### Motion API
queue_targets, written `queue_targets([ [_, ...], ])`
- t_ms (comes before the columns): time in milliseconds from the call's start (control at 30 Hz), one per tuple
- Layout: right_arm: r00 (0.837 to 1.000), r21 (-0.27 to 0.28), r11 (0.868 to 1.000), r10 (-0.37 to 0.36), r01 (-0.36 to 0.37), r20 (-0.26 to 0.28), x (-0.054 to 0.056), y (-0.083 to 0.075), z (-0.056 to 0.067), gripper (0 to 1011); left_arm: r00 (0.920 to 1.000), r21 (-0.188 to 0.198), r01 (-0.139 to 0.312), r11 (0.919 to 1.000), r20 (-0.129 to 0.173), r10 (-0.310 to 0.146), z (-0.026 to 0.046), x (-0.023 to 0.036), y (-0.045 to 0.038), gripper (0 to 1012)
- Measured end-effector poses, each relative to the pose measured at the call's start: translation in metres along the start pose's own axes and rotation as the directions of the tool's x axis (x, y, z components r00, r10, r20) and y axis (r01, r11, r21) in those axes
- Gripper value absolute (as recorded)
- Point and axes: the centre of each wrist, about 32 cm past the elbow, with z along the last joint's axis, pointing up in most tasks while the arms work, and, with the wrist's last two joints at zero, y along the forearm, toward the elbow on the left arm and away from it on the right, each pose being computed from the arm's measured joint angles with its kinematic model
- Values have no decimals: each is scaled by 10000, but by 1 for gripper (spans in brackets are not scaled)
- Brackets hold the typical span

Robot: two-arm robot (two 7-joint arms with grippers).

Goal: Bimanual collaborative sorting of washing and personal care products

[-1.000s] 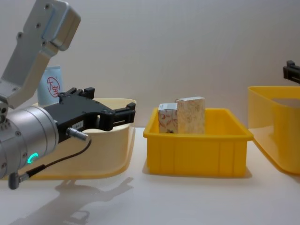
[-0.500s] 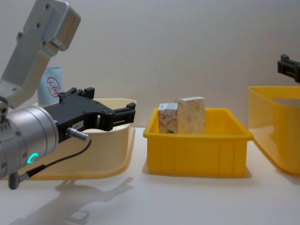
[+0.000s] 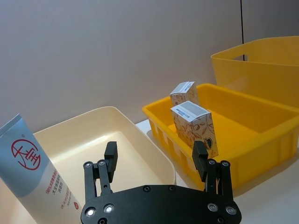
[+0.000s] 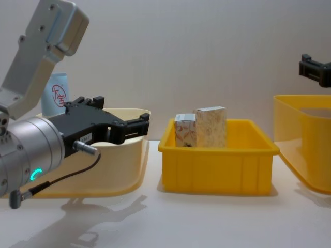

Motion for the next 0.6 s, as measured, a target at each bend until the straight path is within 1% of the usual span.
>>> queue_targets([
  [267, 9983, -211, 9986, 485, -491, -313, 45, -99, -35, 1001, 10000, 1, 0, 10000, 0, 0, 0, 0, 0, 1000],
  [300, 9965, -295, 9971, 692, -706, -464, 63, -142, -50, 1001, 10000, 0, 0, 10000, 0, 0, 0, 0, 0, 1000],
  [333, 9965, -295, 9971, 692, -706, -464, 63, -142, -50, 1001, 10000, 0, 0, 10000, 0, 0, 0, 0, 0, 1000],
  [600, 9833, -601, 9859, 1492, -1560, -1044, 126, -306, -95, 1001, 10000, 1, 0, 10000, -1, 0, 0, 0, 0, 1000],
])
